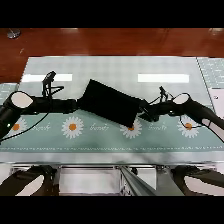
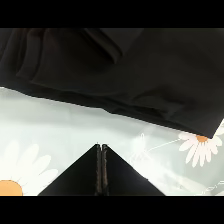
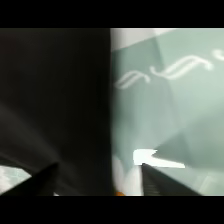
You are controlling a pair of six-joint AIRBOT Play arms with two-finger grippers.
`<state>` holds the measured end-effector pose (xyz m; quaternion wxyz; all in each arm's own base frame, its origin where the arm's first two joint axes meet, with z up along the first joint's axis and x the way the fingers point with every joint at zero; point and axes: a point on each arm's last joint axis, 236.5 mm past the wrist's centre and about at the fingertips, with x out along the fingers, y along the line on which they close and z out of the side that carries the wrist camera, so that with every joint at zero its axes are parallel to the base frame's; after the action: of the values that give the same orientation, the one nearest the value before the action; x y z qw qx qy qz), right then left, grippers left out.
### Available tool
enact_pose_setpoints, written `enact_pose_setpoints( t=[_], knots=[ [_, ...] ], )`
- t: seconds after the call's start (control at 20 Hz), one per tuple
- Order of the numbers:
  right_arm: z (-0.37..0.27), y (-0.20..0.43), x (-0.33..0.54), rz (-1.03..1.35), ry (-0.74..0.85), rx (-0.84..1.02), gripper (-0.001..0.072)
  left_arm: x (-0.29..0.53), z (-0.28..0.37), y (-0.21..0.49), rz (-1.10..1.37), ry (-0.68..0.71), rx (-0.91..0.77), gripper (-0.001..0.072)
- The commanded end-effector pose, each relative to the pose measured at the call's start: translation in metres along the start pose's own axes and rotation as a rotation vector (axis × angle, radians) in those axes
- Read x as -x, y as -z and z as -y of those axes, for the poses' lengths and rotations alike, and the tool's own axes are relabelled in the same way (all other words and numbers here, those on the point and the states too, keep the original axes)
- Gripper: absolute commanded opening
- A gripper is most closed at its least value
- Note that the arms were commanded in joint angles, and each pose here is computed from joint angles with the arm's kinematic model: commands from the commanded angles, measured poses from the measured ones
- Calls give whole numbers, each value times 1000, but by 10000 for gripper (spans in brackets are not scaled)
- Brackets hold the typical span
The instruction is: Fold the shirts.
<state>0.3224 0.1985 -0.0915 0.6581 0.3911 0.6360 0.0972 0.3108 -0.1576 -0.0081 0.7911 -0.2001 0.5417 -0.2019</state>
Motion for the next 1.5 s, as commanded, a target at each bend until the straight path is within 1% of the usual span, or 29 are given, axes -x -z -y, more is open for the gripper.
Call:
enact_pose_setpoints(
  t=[0.0,0.05,0.1,0.15,0.25,0.35,0.45,0.55,0.65,0.8,1.05,1.15,1.3,1.45],
  knots=[
    [-22,10,-33,-100,-22,32,525,0,0,0,0,0,3,20],
    [-36,11,-38,-124,-35,75,394,0,0,0,0,0,3,20],
    [-53,12,-40,-150,-55,151,149,0,0,0,0,0,3,20],
    [-73,7,-36,-160,-86,237,30,0,0,0,0,0,3,20],
    [-118,-8,-12,-139,-120,395,29,0,0,0,0,0,3,20],
    [-162,-29,29,-82,-80,556,29,0,0,0,-1,0,3,20],
    [-192,-44,75,-17,-9,677,29,0,0,0,-1,0,3,20],
    [-208,-59,128,68,85,744,29,0,0,0,-1,0,3,20],
    [-214,-71,172,138,140,761,29,-1,-1,0,-2,-1,3,20],
    [-203,-84,232,220,172,715,29,-1,-1,1,-7,0,3,20],
    [-144,-104,337,381,233,504,30,-1,0,4,-16,1,-1,20],
    [-108,-103,375,419,270,387,30,-1,0,4,-17,1,-1,20],
    [-49,-95,412,432,324,208,30,-1,0,4,-19,1,-1,20],
    [12,-72,423,426,385,41,30,-1,0,4,-19,2,-1,19]
  ],
)
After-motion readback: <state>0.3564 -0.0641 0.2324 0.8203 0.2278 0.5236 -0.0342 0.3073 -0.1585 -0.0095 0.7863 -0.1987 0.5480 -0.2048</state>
